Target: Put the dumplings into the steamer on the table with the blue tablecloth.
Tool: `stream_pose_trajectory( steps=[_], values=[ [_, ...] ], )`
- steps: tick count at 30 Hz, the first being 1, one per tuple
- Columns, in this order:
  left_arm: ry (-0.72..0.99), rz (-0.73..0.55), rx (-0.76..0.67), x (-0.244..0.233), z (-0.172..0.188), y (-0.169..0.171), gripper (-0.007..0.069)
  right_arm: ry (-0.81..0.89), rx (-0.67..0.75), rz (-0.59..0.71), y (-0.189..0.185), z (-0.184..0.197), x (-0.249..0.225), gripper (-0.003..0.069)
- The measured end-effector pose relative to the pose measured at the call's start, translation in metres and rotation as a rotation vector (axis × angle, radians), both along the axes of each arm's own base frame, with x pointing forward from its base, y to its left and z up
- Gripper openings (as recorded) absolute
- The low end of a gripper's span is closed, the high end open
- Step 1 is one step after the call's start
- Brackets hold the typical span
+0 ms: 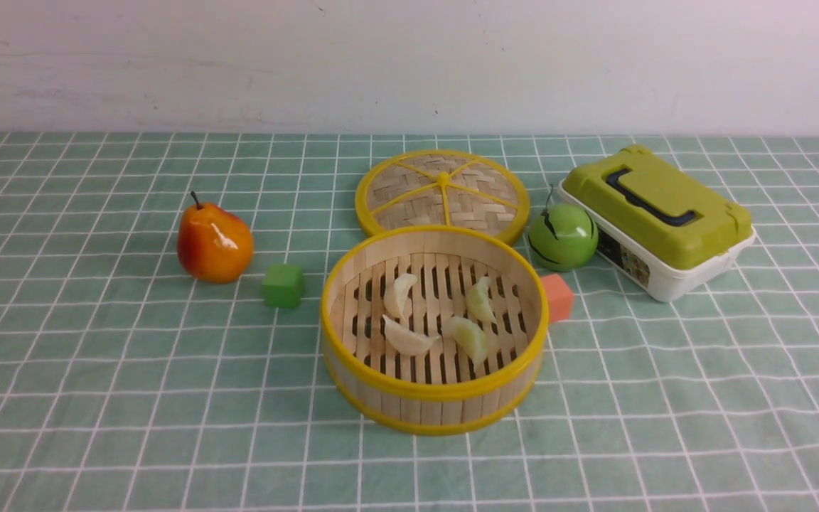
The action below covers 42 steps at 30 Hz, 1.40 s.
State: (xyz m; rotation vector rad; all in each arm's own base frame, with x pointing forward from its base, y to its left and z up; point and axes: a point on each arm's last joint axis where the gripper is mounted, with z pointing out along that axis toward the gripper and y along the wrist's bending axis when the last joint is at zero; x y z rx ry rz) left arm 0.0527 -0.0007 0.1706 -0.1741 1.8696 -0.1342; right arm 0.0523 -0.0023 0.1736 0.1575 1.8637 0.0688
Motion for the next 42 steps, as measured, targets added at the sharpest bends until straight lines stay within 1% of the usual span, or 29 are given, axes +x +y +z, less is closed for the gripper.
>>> stream_pose_trajectory(
  steps=[42],
  values=[
    [-0.001, -0.001, 0.000, 0.0000, 0.0001, -0.0001, -0.0012, 0.000, 0.000, 0.000, 0.0000, 0.0000, 0.0000, 0.0079]
  ],
)
